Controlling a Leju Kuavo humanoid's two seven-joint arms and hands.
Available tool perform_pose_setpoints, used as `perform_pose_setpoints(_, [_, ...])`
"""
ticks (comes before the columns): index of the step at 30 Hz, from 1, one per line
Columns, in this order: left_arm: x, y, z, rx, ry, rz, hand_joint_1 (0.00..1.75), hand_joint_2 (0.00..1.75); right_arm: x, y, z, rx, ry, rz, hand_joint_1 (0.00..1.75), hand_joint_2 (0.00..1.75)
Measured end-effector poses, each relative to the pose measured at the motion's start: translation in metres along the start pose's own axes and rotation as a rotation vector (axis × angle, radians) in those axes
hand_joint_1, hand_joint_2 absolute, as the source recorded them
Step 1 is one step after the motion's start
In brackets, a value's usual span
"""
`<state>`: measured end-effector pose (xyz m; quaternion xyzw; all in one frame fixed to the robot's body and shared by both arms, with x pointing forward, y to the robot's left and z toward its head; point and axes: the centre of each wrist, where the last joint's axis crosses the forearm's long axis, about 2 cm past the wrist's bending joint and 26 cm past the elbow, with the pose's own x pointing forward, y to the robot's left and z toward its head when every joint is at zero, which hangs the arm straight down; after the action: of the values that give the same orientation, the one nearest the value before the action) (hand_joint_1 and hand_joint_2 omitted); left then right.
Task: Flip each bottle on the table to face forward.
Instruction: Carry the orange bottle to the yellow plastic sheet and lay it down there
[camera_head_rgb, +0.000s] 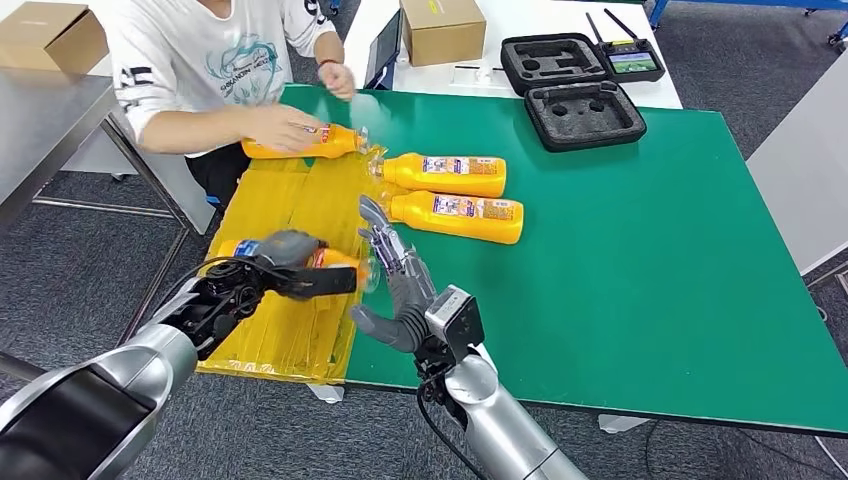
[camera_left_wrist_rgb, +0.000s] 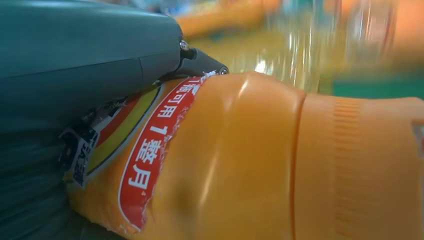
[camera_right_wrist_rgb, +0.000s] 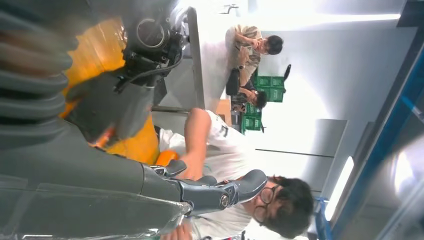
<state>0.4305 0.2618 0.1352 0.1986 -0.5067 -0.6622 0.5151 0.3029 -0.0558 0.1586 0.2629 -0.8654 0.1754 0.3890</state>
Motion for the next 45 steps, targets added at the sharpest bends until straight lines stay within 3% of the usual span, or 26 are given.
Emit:
perform_pose_setpoints(11, [-0.004, 0.007, 0.0, -0.232, -0.019, 0.041, 1.74, 1.75, -0.009, 0.001, 0.001, 0.011, 0.041, -0.014, 0.0, 1.75])
perform_pose_setpoints(12, [-0.005, 0.008, 0.0, -0.247, -0.026, 0.056, 1.39, 1.75, -0.009, 0.001, 0.001, 0.013, 0.044, -0.016, 0.0, 1.75])
perform_pose_setpoints(15, [-0.006, 0.01, 0.0, -0.277, -0.047, 0.095, 0.09, 1.75, -0.011, 0.002, 0.001, 0.021, 0.052, -0.02, 0.0, 1.75])
perform_pose_setpoints(16, [-0.007, 0.009, 0.001, -0.286, -0.056, 0.112, 0.0, 1.75, -0.011, 0.002, 0.001, 0.023, 0.054, -0.022, 0.0, 1.75])
perform_pose_setpoints(17, [-0.008, 0.008, 0.001, -0.296, -0.065, 0.132, 0.0, 1.75, -0.012, 0.003, 0.001, 0.025, 0.057, -0.023, 0.0, 1.75])
perform_pose_setpoints(21, [-0.011, 0.006, 0.003, -0.317, -0.106, 0.213, 0.0, 0.0, -0.014, 0.005, 0.001, 0.032, 0.067, -0.026, 0.0, 1.75])
perform_pose_setpoints(45, [-0.019, -0.005, 0.007, -0.243, -0.122, 0.31, 0.0, 0.0, -0.018, 0.011, 0.001, 0.046, 0.105, -0.031, 0.0, 1.75])
